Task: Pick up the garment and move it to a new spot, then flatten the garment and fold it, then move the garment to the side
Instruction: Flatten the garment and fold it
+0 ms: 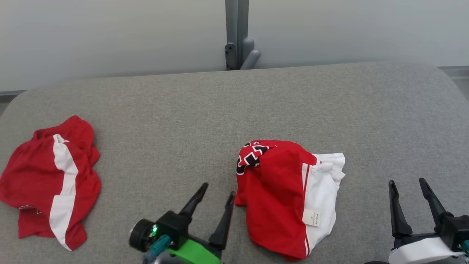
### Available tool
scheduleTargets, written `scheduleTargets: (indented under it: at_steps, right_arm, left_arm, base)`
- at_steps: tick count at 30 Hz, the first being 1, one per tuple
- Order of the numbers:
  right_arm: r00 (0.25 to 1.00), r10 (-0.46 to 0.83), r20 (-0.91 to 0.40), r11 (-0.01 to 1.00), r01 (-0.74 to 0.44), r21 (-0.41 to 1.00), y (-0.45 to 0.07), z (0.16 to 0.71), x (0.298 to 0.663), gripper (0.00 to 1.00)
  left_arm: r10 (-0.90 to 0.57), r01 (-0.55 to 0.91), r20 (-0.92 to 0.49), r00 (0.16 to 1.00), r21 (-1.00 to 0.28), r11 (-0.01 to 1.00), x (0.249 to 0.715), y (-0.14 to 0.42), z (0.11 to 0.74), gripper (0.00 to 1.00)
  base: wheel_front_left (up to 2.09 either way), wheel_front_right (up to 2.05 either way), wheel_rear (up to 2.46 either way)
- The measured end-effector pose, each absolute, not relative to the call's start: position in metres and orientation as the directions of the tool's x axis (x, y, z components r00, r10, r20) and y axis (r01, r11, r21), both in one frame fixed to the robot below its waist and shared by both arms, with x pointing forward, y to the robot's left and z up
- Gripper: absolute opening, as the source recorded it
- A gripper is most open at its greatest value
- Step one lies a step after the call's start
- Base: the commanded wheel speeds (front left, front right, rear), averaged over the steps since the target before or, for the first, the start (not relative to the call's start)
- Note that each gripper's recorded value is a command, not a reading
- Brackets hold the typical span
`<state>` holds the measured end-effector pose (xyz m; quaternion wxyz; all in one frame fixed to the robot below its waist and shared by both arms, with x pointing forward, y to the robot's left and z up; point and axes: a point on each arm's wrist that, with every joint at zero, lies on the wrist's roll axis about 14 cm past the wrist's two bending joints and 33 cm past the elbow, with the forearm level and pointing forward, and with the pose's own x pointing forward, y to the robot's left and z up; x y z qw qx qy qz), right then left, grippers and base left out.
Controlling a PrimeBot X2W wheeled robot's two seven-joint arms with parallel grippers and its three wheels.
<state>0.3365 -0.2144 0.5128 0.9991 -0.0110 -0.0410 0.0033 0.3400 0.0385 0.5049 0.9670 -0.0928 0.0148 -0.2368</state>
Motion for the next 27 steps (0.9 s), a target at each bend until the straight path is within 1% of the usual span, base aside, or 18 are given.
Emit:
scheduleTargets:
  at_steps: [3,6,9,11,16,21,26,27]
  right_arm:
    - [0.996,-0.009,0.089,1.000,0.011,-0.020,-0.219,0.515,0.336,1.00]
    - [0.995,-0.033,0.091,0.999,0.035,-0.018,-0.225,0.516,0.334,1.00]
    - [0.993,-0.079,0.082,0.997,0.080,-0.009,-0.238,0.513,0.326,1.00]
    - [0.991,-0.114,0.073,0.993,0.115,-0.008,-0.248,0.511,0.319,1.00]
    - [0.982,-0.181,0.055,0.983,0.181,0.005,-0.263,0.506,0.304,1.00]
    - [0.970,-0.236,0.049,0.972,0.236,0.011,-0.277,0.504,0.294,1.00]
    - [0.967,-0.254,0.030,0.967,0.253,0.015,-0.281,0.499,0.293,1.00]
    - [0.967,-0.254,0.030,0.967,0.253,0.015,-0.281,0.499,0.293,1.00]
  left_arm:
    - [-0.584,0.570,0.011,0.812,-0.229,0.789,0.337,-0.006,0.513,1.00]
    - [-0.698,0.661,-0.121,0.706,-0.243,0.710,0.320,-0.047,0.489,1.00]
    - [-0.765,0.710,-0.190,0.616,-0.288,0.643,0.303,-0.074,0.476,1.00]
    - [-0.791,0.730,-0.259,0.555,-0.305,0.612,0.291,-0.087,0.461,1.00]
    - [-0.786,0.758,-0.423,0.452,-0.282,0.588,0.274,-0.097,0.421,1.00]
    - [-0.753,0.768,-0.489,0.441,-0.229,0.599,0.278,-0.096,0.398,1.00]
    - [-0.709,0.775,-0.541,0.452,-0.156,0.613,0.286,-0.085,0.378,1.00]
    - [-0.709,0.775,-0.541,0.452,-0.156,0.613,0.286,-0.085,0.378,0.89]
  base:
    - [0.00,0.00,0.00]
    - [0.00,0.00,0.00]
    - [0.00,0.00,0.00]
    - [0.00,0.00,0.00]
    - [0.00,0.00,0.00]
    - [0.00,0.00,0.00]
    - [0.00,0.00,0.00]
    - [0.00,0.00,0.00]
